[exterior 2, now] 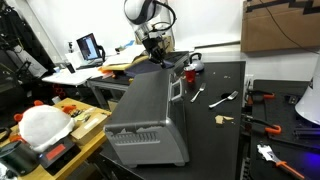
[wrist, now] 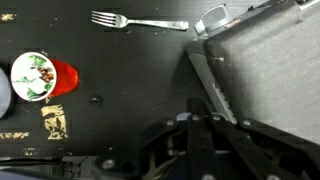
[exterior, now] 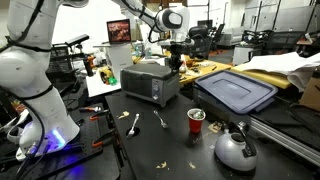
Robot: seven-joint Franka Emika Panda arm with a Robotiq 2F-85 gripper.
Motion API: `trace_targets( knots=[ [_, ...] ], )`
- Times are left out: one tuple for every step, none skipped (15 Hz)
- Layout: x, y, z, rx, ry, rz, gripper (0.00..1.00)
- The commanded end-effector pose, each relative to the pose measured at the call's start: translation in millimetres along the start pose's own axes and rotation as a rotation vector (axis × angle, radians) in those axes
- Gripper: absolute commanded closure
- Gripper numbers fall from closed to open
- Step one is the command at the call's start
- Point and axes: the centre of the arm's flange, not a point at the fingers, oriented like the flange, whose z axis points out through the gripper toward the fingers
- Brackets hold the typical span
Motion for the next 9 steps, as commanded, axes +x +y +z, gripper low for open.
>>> trace_targets(
  knots=[
    [-25.3, 16.7, -21.6, -0.031, 0.032, -0.021, 1.00],
    [-31.5, 20.1, -28.0, -0.038, 0.050, -0.029, 1.00],
    [-36.0, 22.8, -33.7, -0.051, 0.064, -0.044, 1.00],
    [-39.3, 25.6, -38.9, -0.055, 0.075, -0.059, 1.00],
    [-48.1, 27.0, -45.9, -0.050, 0.087, -0.089, 1.00],
    [-55.3, 28.5, -52.0, -0.048, 0.099, -0.132, 0.74],
    [-62.3, 29.2, -57.7, -0.035, 0.108, -0.172, 0.72],
    [-70.5, 29.2, -63.6, -0.027, 0.117, -0.212, 0.66],
    [-78.0, 28.6, -69.5, -0.017, 0.121, -0.250, 0.59]
  ],
)
